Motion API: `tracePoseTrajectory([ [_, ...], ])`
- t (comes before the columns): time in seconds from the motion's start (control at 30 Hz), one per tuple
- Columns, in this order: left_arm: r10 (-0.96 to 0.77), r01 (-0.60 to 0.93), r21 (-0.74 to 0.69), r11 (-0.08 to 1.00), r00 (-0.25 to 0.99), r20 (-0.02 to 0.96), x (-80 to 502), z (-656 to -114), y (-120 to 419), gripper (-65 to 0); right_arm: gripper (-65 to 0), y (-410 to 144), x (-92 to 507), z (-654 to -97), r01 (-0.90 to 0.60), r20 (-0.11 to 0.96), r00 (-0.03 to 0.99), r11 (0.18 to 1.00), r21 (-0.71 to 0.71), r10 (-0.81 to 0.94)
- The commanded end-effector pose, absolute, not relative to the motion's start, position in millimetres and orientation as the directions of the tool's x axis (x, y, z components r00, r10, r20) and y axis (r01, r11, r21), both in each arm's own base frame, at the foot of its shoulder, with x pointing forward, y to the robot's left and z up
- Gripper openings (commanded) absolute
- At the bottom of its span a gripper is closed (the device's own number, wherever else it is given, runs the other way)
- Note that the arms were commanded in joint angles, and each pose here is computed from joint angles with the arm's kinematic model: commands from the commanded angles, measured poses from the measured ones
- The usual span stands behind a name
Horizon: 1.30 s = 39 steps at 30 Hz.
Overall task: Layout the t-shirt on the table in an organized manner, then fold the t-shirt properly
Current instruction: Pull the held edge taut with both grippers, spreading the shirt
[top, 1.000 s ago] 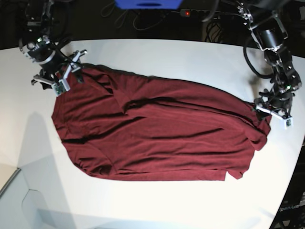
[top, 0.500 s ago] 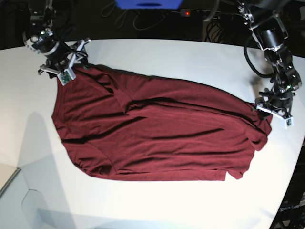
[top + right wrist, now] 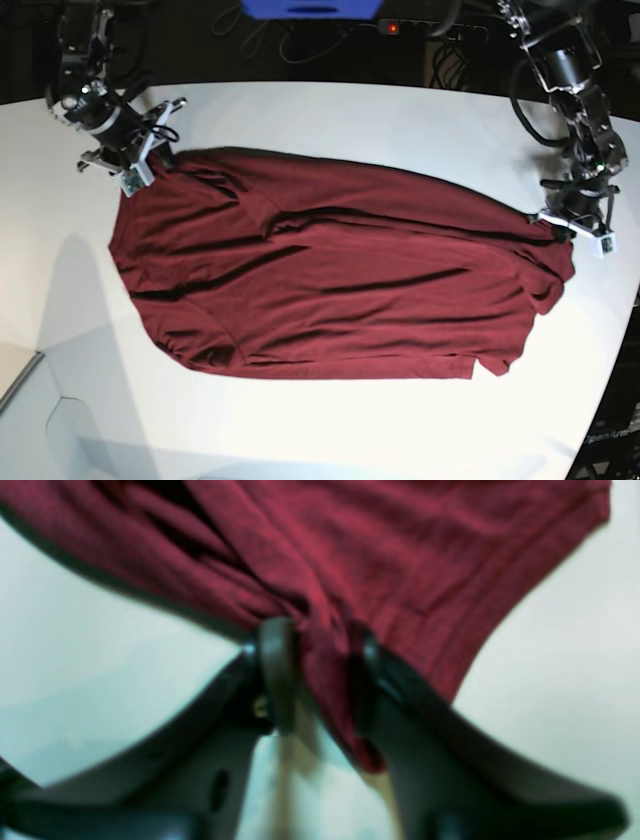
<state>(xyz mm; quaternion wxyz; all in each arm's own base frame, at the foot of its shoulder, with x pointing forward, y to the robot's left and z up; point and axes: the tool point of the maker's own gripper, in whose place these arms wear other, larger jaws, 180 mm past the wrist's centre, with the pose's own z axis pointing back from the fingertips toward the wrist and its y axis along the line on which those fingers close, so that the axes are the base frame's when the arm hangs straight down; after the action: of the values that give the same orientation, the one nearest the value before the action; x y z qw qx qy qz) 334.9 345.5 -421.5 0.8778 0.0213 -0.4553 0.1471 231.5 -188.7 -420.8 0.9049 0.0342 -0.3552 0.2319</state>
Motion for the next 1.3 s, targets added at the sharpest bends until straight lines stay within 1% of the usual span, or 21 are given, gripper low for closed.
tracePoseTrajectory([
  [0.0,0.22,-0.28,-0.084,0.956,0.501,0.837,345,-404,356,-65.0,-54.0,-190,241,-409,-0.446,0.689,0.605,0.887,-0.123,0.399],
  [0.07,0.219,-0.28,-0.082,0.956,0.501,0.838,344,-403,357,-63.5,-57.6,-194,242,-407,-0.449,0.687,0.6,0.883,-0.136,0.411],
  [0.13,0.218,-0.28,-0.082,0.956,0.499,0.838,345,-403,357,-65.0,-58.9,-198,247,-403,-0.453,0.687,0.59,0.878,-0.153,0.424],
  [0.43,0.217,-0.281,-0.082,0.956,0.493,0.842,345,-402,357,-64.9,-58.7,-210,254,-398,-0.46,0.677,0.58,0.868,-0.188,0.454],
  [0.7,0.214,-0.279,-0.081,0.957,0.489,0.845,346,-398,358,-64.9,-58.6,-212,241,-406,-0.464,0.655,0.603,0.868,-0.178,0.456],
  [0.73,0.214,-0.279,-0.081,0.957,0.489,0.845,346,-398,358,-64.9,-58.4,-212,239,-407,-0.466,0.653,0.604,0.867,-0.176,0.457],
  [0.87,0.213,-0.28,-0.074,0.957,0.505,0.837,337,-405,358,-64.9,-54.0,-212,233,-410,-0.468,0.644,0.613,0.867,-0.169,0.457],
  [0.93,0.201,-0.277,-0.064,0.959,0.502,0.841,335,-402,359,-64.9,-53.5,-212,231,-412,-0.468,0.641,0.618,0.868,-0.166,0.456],
  [1.07,0.147,-0.256,-0.018,0.967,0.496,0.856,323,-390,359,-64.9,-54.1,-210,223,-413,-0.475,0.634,0.621,0.865,-0.164,0.461],
  [1.17,0.12,-0.245,0.005,0.97,0.492,0.862,317,-384,359,-64.9,-57.7,-214,223,-411,-0.48,0.628,0.618,0.86,-0.174,0.473],
  [1.27,0.107,-0.24,0.018,0.971,0.497,0.861,311,-383,359,-64.9,-58.6,-215,218,-414,-0.484,0.619,0.625,0.858,-0.171,0.475],
])
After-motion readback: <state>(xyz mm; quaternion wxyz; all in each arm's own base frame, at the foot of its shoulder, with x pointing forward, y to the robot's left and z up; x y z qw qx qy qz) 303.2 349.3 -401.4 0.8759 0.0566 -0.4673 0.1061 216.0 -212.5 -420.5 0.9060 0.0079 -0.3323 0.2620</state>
